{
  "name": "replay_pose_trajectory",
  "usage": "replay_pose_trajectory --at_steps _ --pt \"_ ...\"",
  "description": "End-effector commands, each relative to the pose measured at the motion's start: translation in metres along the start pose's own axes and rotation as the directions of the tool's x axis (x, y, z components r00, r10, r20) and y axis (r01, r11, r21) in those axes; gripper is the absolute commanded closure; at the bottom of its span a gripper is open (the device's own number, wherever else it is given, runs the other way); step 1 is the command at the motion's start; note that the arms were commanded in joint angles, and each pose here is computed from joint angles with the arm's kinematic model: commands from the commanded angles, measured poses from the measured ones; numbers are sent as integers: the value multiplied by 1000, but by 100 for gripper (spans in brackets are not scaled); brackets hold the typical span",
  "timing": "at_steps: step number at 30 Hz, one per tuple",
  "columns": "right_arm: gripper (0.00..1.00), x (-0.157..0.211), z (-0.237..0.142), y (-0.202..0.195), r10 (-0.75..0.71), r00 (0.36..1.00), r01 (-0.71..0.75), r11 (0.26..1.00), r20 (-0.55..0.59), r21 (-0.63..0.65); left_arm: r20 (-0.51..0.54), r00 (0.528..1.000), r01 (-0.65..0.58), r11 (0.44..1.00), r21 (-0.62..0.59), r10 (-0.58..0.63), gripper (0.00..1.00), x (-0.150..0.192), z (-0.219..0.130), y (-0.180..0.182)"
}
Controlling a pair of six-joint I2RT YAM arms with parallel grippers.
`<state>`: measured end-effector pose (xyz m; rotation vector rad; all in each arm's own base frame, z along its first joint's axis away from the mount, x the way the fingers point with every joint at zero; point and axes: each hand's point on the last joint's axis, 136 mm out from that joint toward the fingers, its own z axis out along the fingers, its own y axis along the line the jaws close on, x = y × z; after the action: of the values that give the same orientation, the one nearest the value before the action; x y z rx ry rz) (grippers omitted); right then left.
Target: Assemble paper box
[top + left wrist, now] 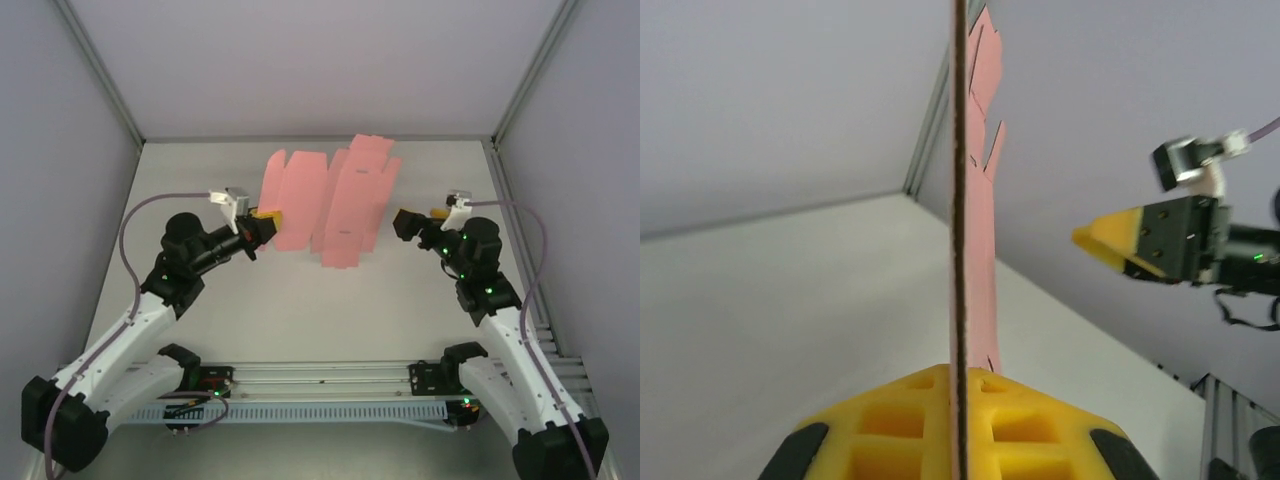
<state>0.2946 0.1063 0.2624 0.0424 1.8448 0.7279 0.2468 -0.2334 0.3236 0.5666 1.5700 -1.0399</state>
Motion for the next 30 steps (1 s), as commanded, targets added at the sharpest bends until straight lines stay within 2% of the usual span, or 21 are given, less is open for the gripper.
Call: replay_pose_trajectory --at_steps 1,4,7,9,14,17,21,24,26,29,30 --pt "0 11 2 19 96 993 -107 970 -61 -217 126 989 -98 989 113 84 100 -43 -13 -36" --pt "4 7 -2 40 94 994 -110 907 -60 -407 170 983 -100 986 131 77 100 -55 -23 -46" --pt "7 0 -13 63 56 998 -50 836 -6 -547 194 980 -83 983 161 51 100 -60 -29 -54" --pt "8 -7 -18 71 49 999 -26 810 24 -587 196 980 -74 980 186 36 100 -61 -31 -59" --pt "19 -15 -17 76 41 999 -18 801 25 -598 209 978 -70 975 213 24 100 -61 -36 -65" --pt "33 -20 -19 85 42 999 -20 775 19 -632 206 979 -57 975 214 12 100 -62 -36 -65" --pt "59 -23 -25 97 41 999 -11 739 29 -674 212 977 -47 977 209 1 100 -61 -36 -63" --pt "73 -22 -25 99 32 999 -3 736 30 -677 207 978 -41 979 202 -1 100 -59 -34 -60" --pt "87 -21 -24 99 20 999 3 736 26 -677 204 979 -32 982 188 -8 100 -59 -34 -58" --pt "100 -19 -23 101 10 1000 10 733 25 -680 201 980 -22 987 160 -11 100 -56 -33 -52" --pt "100 -19 -23 101 10 1000 10 736 26 -677 198 980 -16 989 150 -14 100 -54 -32 -49"
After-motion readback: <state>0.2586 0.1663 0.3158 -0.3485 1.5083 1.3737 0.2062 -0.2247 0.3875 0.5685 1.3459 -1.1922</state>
